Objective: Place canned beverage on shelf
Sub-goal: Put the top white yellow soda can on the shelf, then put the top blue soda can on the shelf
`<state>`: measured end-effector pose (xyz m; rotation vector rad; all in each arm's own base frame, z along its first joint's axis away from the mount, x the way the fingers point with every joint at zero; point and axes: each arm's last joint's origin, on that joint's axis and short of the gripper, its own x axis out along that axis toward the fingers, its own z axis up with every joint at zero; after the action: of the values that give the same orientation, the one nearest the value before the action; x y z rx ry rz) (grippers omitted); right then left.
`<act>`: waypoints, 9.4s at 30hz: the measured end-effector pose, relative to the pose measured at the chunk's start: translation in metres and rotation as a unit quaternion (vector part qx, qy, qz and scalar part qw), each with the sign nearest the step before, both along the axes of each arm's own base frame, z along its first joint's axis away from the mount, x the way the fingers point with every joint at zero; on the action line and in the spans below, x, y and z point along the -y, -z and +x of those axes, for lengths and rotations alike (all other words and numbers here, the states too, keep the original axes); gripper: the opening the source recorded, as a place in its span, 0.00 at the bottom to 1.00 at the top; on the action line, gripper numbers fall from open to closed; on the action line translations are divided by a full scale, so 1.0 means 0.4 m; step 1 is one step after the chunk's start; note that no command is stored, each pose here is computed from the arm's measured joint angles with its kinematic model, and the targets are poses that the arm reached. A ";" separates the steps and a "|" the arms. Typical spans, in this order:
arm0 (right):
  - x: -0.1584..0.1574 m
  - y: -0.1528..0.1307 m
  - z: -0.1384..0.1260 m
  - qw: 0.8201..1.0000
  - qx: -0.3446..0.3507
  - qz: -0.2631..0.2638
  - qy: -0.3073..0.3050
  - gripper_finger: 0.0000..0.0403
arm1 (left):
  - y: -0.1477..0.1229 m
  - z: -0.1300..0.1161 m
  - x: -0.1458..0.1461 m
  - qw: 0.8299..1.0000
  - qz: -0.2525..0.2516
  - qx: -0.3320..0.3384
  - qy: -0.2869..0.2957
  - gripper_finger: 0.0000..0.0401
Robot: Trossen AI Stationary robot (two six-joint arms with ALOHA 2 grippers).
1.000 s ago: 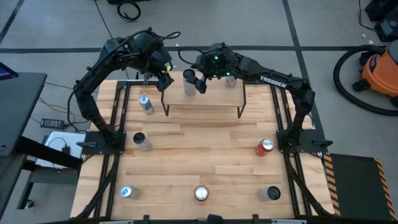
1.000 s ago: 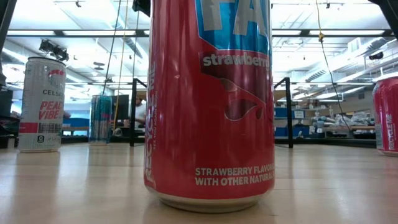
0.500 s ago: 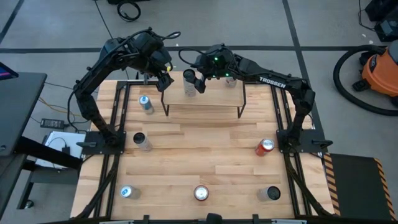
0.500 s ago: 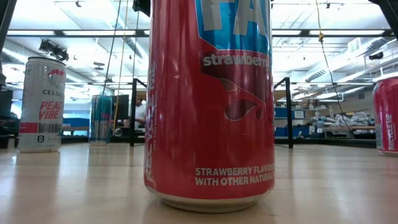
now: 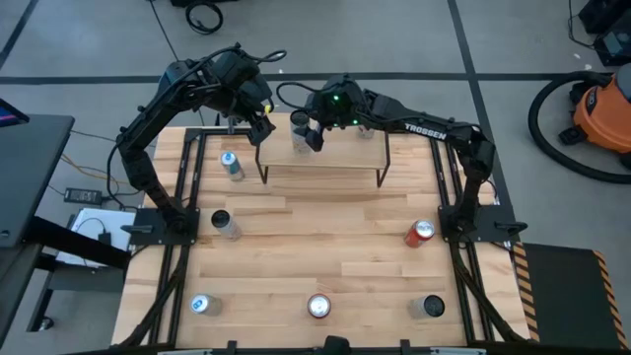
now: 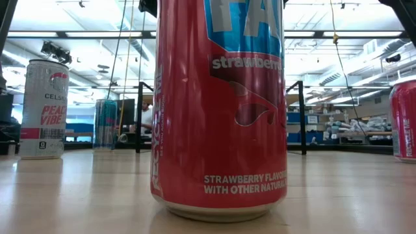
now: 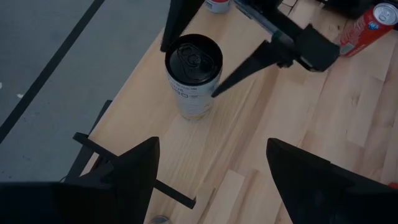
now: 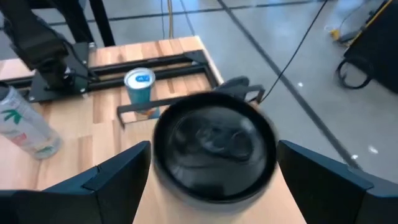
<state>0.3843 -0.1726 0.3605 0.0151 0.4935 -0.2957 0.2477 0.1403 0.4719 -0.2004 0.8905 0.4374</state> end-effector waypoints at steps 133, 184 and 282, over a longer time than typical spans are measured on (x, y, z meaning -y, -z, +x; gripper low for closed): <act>-0.012 -0.018 -0.241 0.979 0.033 -0.043 0.194 0.76 | 0.008 -0.008 0.004 1.000 -0.009 -0.025 0.006 0.74; -0.243 -0.147 -0.451 0.998 0.016 0.010 0.064 0.75 | 0.128 -0.093 0.033 0.980 -0.045 -0.121 -0.152 0.74; -0.247 -0.131 -0.455 0.998 -0.023 0.008 0.055 0.75 | 0.551 -0.190 -0.130 0.900 -0.200 -0.215 -0.324 0.74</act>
<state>0.2023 -0.0740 0.4128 0.0505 0.5415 -0.4013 0.1719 0.1921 0.2515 -0.8183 1.3451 0.9403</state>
